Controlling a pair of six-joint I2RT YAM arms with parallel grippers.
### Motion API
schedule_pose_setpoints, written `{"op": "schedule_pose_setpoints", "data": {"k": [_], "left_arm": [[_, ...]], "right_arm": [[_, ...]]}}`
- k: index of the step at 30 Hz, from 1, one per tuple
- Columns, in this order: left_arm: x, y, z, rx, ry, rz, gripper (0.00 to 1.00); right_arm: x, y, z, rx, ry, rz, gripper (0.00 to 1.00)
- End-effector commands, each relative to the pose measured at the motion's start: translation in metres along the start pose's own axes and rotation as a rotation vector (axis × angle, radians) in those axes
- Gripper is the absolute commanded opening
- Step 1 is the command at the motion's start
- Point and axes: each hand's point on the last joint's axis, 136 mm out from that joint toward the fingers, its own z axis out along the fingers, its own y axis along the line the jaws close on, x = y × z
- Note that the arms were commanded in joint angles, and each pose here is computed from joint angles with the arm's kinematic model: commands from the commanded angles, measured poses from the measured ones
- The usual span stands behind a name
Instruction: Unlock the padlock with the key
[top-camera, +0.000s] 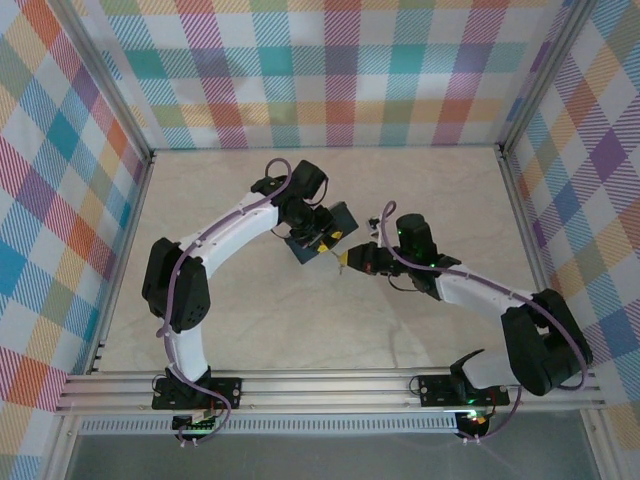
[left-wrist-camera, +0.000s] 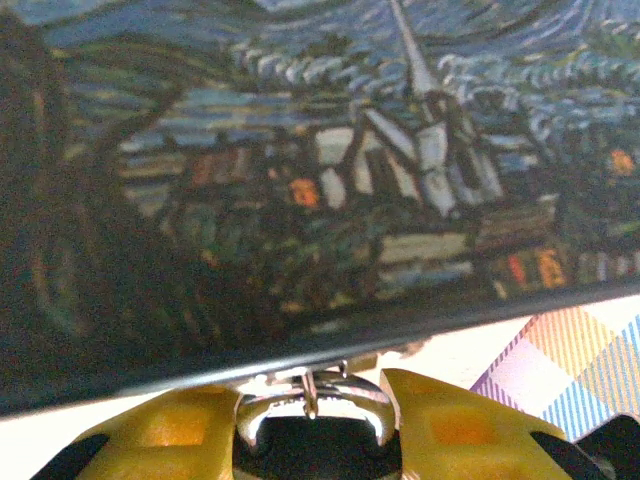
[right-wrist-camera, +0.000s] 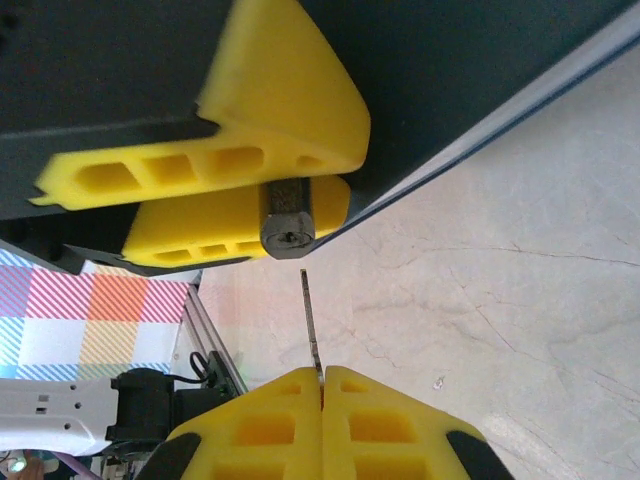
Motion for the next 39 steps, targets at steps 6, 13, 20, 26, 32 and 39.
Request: {"op": "schedule_pose_setpoints", "data": {"k": [6, 13, 20, 26, 32, 39], "left_arm": [[-0.003, -0.014, -0.028, 0.100, -0.033, -0.004, 0.11], [-0.003, -0.013, -0.032, 0.106, -0.036, -0.005, 0.11], [-0.005, -0.009, -0.031, 0.097, -0.047, -0.009, 0.11], [-0.010, -0.004, -0.031, 0.078, -0.073, -0.015, 0.11], [-0.009, -0.005, -0.030, 0.093, -0.066, -0.024, 0.10], [-0.008, -0.007, -0.032, 0.109, -0.064, -0.029, 0.11]], "right_arm": [[-0.018, 0.019, -0.004, -0.033, -0.061, -0.081, 0.01], [-0.023, 0.019, -0.003, -0.030, -0.082, -0.089, 0.01], [-0.025, 0.031, -0.004, -0.080, -0.081, -0.113, 0.01], [-0.021, 0.034, -0.009, -0.082, -0.077, -0.131, 0.01], [-0.022, 0.032, -0.007, -0.077, -0.076, -0.125, 0.01], [-0.024, 0.032, 0.000, -0.084, -0.069, -0.123, 0.01]]}}
